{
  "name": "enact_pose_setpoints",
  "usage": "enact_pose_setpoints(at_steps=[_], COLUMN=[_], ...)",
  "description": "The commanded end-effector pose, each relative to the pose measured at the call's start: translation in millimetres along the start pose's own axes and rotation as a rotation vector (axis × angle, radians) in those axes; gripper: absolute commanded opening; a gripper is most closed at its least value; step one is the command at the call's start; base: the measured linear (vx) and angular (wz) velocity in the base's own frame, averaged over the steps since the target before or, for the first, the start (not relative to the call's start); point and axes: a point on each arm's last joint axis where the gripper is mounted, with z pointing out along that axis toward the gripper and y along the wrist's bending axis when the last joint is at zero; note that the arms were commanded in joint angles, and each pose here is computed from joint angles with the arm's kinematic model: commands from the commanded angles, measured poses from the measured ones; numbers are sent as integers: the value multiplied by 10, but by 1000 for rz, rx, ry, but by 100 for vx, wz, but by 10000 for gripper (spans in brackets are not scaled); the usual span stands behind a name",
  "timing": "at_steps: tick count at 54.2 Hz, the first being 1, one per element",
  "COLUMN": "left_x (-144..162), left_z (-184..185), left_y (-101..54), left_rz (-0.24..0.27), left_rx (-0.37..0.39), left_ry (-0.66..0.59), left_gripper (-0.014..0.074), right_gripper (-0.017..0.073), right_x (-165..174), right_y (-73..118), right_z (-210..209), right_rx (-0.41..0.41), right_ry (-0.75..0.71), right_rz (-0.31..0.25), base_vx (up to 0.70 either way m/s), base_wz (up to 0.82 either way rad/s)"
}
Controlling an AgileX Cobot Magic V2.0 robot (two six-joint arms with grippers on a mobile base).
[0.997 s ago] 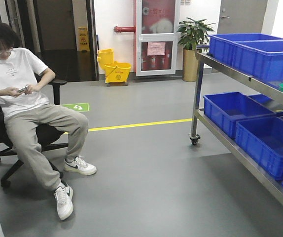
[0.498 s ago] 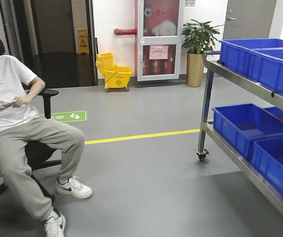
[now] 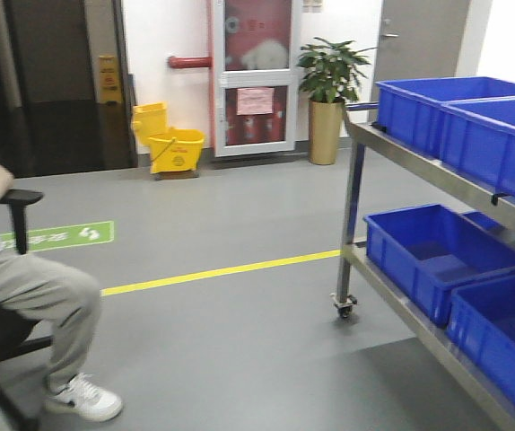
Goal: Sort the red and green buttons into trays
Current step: 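Drive the base past the shelves toward the green and red trays, then drive up to the shelf and stop before the green and red trays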
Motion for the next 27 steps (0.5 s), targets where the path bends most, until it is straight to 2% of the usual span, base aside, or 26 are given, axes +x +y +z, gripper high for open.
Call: enact_pose_setpoints(at_steps=[1,27], left_x=[-196,-197], left_z=[-45,-45], left_y=[-3,-3], left_rz=[-6,-6], left_rx=[-3,-3], left_ry=[-122,-123], left_gripper=[-3,-3], right_gripper=[-9,-9], right_x=[-187,-187], right_y=[20,20], right_z=[-69,-69], right_rx=[-20,-20], right_ry=[-123,-123], right_rz=[-19,-19], base_vx=[47,44], base_wz=[-34,-45])
